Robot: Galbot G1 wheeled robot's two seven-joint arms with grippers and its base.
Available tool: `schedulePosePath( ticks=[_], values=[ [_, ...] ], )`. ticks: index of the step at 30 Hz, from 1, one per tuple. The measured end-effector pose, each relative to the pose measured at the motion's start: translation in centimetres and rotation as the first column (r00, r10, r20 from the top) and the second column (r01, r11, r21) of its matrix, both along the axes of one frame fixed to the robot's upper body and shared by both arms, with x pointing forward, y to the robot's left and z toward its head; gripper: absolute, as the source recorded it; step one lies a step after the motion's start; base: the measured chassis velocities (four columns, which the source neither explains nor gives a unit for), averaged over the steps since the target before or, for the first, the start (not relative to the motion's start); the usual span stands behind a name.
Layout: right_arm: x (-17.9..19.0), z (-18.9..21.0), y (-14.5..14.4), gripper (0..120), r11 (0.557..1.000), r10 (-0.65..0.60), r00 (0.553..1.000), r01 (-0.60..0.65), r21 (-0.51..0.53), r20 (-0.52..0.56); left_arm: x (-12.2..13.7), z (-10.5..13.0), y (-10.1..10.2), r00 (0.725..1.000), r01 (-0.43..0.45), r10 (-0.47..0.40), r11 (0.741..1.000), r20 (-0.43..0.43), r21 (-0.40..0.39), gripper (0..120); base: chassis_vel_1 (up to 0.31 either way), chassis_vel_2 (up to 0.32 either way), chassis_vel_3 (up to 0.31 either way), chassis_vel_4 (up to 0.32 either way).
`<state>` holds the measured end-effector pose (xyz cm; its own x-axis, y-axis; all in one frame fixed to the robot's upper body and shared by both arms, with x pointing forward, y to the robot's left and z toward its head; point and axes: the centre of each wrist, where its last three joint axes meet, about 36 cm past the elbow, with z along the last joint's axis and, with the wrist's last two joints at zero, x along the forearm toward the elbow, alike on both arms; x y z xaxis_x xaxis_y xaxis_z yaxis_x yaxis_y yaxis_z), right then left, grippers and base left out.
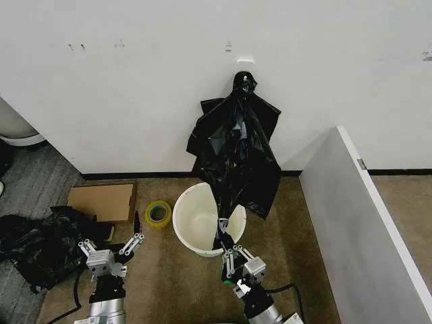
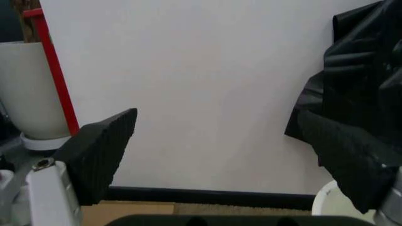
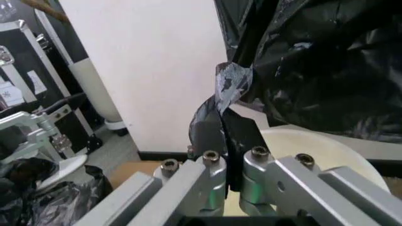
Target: Place the garbage bag over the trash bin.
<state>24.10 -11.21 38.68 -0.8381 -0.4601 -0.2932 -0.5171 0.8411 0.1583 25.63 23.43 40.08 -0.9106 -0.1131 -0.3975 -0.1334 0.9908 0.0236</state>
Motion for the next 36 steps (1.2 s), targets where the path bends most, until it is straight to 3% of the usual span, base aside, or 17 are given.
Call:
schedulePosePath(
  ticks=[36],
  values=[
    [-2.3,-1.2,0.4,0,0.998,0.046,0.998,-0.045,-0.032,0.035,0.0,-0.2,-0.1,1.000,0.005,-0.005,1.000,-0.004,0.000,100,0.000,0.000,0.000,0.000]
  ],
)
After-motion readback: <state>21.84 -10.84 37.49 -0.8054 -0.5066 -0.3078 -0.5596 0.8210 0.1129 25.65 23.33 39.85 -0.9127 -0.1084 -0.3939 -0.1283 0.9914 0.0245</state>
